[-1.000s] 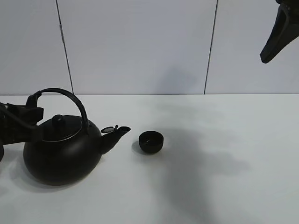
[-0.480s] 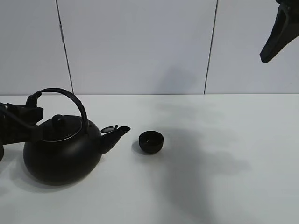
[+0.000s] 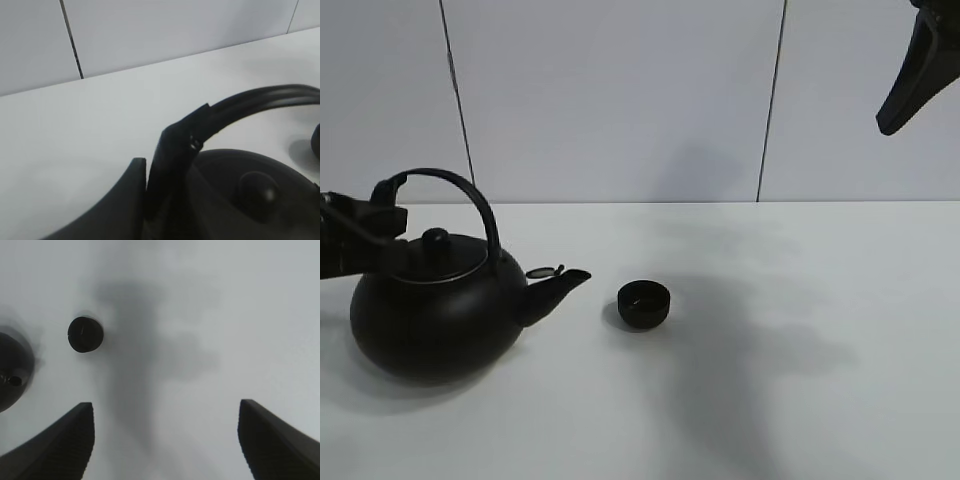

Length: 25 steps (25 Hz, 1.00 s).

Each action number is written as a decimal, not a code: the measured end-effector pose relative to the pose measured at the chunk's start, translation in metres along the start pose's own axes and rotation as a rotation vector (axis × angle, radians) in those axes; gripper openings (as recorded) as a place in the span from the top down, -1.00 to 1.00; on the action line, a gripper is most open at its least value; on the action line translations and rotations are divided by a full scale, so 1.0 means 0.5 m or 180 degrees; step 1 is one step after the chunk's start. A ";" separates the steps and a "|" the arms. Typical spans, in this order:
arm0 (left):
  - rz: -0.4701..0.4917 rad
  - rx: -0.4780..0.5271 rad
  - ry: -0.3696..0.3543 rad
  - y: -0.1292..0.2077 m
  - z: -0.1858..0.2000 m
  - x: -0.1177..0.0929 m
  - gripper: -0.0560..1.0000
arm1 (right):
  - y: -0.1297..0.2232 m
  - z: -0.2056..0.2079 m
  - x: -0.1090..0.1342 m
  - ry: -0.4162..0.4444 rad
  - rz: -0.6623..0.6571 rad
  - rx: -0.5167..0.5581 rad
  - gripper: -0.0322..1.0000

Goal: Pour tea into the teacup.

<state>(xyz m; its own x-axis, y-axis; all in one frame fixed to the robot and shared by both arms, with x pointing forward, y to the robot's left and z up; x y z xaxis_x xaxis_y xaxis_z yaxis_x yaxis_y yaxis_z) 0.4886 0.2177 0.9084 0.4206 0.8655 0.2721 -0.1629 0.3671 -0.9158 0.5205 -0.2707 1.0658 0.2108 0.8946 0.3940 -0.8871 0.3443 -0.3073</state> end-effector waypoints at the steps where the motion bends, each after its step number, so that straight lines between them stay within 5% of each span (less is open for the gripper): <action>1: -0.0011 -0.0029 -0.0009 -0.011 -0.001 0.004 0.64 | 0.000 0.000 0.000 0.0000 0.0000 0.0003 -0.12; 10: -0.0194 -0.0236 0.0051 -0.101 -0.030 0.023 0.64 | 0.001 0.000 0.000 0.0002 0.0000 0.0015 -0.12; 16: -0.0291 -0.0239 0.0183 -0.132 -0.046 -0.012 0.64 | 0.001 0.000 0.000 0.0003 0.0000 0.0017 -0.12; 25: -0.0225 -0.0165 -0.0031 -0.154 -0.052 -0.040 0.65 | 0.001 0.000 0.000 0.0003 0.0000 0.0020 -0.12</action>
<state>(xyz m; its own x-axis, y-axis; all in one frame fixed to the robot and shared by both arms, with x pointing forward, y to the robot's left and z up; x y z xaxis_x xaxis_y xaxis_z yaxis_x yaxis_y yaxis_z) 0.5159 0.1633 0.9659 0.4207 0.8413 0.3394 -0.0866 0.4096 -0.9081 0.5199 -0.2706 1.0656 0.2112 0.8949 0.3931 -0.8897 0.3425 -0.3018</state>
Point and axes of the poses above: a point on each arm's last joint axis where the gripper is mounted, z pointing back along that axis away from the gripper, x along the wrist's bending axis when the last joint is at zero, y = z × x, the point moved 1 cm from there along -z, pointing out along that axis toward the gripper, and after that the axes turned 13 degrees about -z, right-handed, at the moved point
